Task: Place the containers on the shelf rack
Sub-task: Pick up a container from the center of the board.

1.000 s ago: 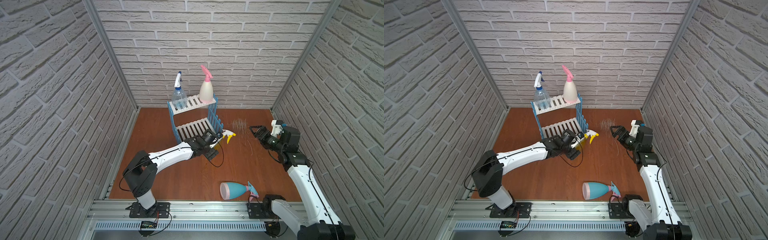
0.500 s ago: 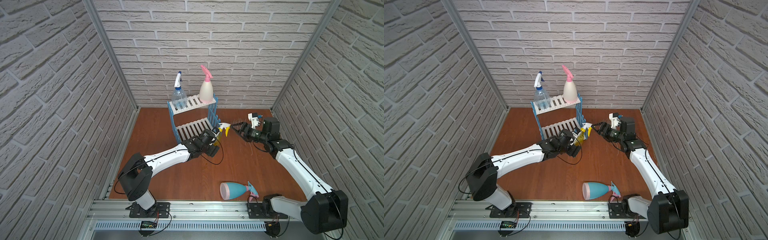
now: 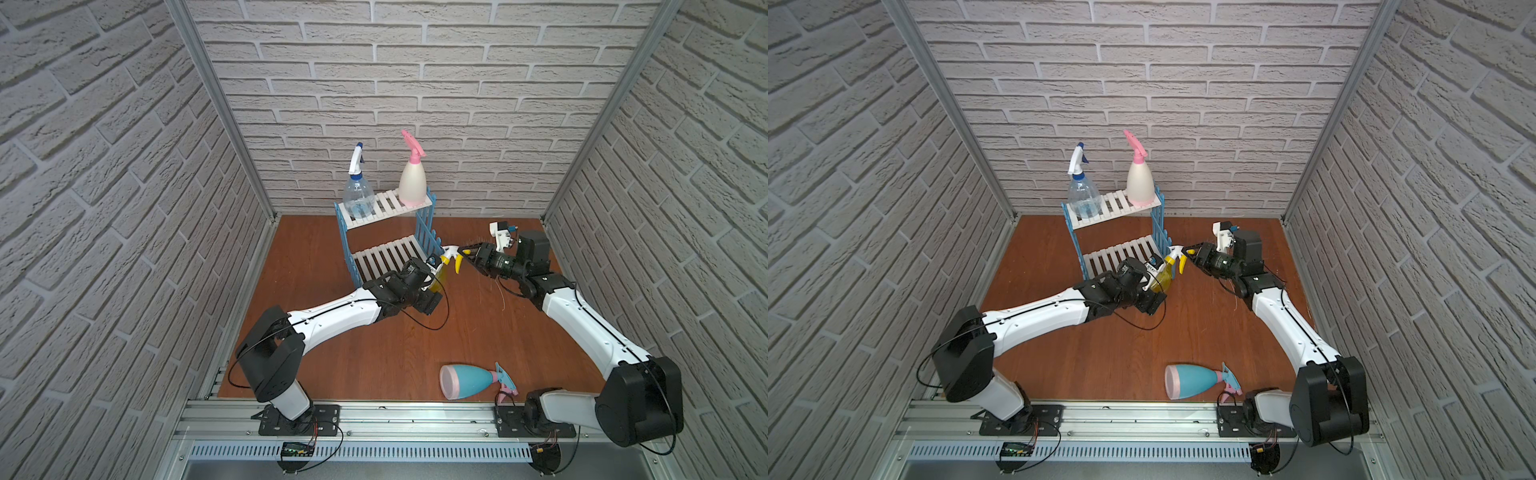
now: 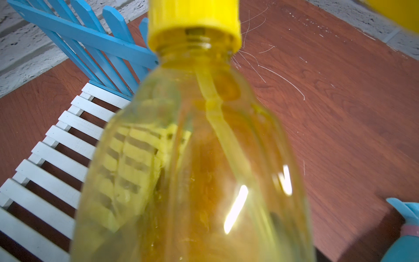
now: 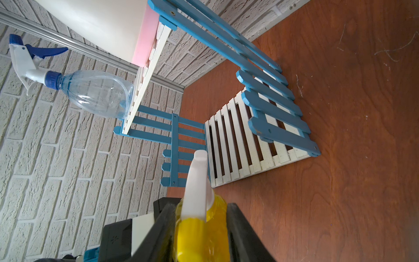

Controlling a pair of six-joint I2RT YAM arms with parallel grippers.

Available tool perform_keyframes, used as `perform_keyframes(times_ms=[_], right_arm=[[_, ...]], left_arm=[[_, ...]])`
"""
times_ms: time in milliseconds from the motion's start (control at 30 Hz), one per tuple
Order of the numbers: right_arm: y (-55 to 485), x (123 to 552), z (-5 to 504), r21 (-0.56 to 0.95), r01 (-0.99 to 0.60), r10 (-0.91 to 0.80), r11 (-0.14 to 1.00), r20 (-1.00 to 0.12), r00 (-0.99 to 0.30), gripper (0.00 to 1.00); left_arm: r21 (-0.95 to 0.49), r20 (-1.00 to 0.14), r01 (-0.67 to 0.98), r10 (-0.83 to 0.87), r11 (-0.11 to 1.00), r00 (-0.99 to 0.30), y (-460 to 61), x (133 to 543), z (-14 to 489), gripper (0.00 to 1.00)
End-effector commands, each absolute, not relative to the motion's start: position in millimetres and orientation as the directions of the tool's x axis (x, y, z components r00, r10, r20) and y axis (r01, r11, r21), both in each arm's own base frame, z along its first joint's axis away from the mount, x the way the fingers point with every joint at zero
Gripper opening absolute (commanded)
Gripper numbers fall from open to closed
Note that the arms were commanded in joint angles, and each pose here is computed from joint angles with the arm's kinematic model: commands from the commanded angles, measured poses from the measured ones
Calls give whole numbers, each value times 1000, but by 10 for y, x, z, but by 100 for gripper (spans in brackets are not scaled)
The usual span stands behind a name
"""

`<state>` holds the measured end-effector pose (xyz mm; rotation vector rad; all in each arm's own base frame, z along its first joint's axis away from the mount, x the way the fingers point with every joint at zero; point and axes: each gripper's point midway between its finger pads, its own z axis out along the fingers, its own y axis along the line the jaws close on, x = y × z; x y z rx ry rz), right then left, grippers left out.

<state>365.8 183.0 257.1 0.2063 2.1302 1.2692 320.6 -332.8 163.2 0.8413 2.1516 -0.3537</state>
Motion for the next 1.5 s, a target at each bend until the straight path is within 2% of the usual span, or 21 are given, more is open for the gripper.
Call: perform_keyframes(times_ms=[0, 133, 167, 233, 300, 367, 600, 733, 833, 1000, 1267, 1467], right_arm=[[1888, 3718, 2724, 808, -236, 428, 540, -504, -750, 38], [1975, 3705, 2724, 800, -245, 404, 548, -509, -760, 30], [1976, 3709, 2712, 798, -239, 403, 553, -508, -761, 26], [1964, 3718, 2707, 789, -238, 403, 567, -518, -755, 18], [1940, 3723, 2700, 774, -241, 399, 585, -534, -746, 12], [1926, 3732, 2709, 760, -255, 389, 598, -553, -736, 8], [1797, 3778, 2705, 726, -275, 372, 630, -593, -714, 5], [1827, 3706, 2839, 690, -379, 312, 616, -656, -687, 5], [1929, 3589, 2949, 661, -479, 233, 578, -696, -679, 4], [2092, 3345, 3126, 604, -621, 104, 500, -754, -649, 4], [2400, 2899, 3445, 543, -801, -64, 254, -816, -574, 4], [2547, 2608, 3569, 536, -841, -161, 77, -825, -541, 3]], left_arm=[[15, -804, 689, 419, 724, -423, -3437, 3229, 1858, 80], [6, -814, 691, 405, 723, -417, -3445, 3217, 1879, 81], [6, -815, 691, 403, 723, -416, -3443, 3216, 1876, 82], [-2, -823, 685, 387, 729, -415, -3432, 3212, 1897, 87], [-23, -837, 663, 348, 749, -422, -3385, 3229, 1944, 97], [-55, -847, 652, 310, 756, -431, -3334, 3222, 2001, 98], [-249, -880, 693, 140, 677, -453, -3208, 3106, 2457, 98], [-356, -879, 690, 25, 630, -476, -3026, 3129, 2825, 98], [-443, -854, 684, -41, 579, -519, -2892, 3183, 3060, 98], [-487, -846, 741, -37, 463, -532, -2836, 3125, 3277, 98], [-511, -843, 806, 14, 298, -538, -2937, 3006, 3403, 98], [-516, -842, 840, 80, 167, -533, -3055, 2829, 3432, 98]])
